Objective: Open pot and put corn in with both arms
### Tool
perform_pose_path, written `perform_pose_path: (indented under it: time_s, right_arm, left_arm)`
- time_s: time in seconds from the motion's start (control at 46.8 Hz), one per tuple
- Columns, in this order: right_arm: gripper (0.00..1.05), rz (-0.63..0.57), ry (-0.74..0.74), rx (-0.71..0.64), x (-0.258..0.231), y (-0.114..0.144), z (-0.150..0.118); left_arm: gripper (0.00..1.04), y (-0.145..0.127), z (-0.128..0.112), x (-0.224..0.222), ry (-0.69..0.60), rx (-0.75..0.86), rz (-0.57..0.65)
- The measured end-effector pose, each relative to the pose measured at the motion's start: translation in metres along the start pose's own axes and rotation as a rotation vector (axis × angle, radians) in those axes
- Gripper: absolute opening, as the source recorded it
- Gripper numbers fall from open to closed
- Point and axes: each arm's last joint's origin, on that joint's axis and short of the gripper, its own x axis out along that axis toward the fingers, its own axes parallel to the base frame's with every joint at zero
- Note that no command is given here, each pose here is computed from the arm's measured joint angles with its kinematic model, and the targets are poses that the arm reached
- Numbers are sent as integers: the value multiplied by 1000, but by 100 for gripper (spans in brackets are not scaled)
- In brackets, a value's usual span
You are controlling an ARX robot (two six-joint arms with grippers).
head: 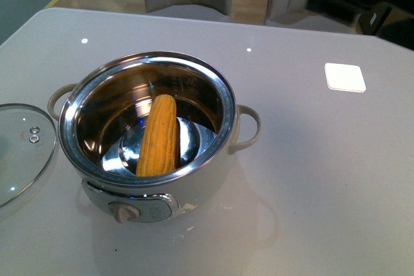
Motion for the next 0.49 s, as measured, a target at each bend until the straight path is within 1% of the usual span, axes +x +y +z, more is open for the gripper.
perform_pose_path:
  time_s: [0.085,0.171,0.256,0.363,0.406,0.427,0.491]
  right_arm:
    - [96,-96,-90,6,-32,-25,-2]
    - [96,-150,-129,7,-64,-44,-12]
    - [96,-185,-149,-1,-90,-55,-26]
    - [96,-208,-181,-13,-113,-62,-38]
    - [91,-199,-255,-53,-115,-64,-42]
    - [86,-176,-341,-84,-117,-66,-44]
    - [76,-155,-475,-170,-120,-70,-49]
  left_arm:
    - [98,0,0,0,0,0,0]
    - [98,0,0,0,0,0,0]
    - [98,0,0,0,0,0,0]
    - [98,0,0,0,0,0,0]
    - [98,0,0,0,0,0,0]
    - [98,0,0,0,0,0,0]
    - [98,0,0,0,0,0,0]
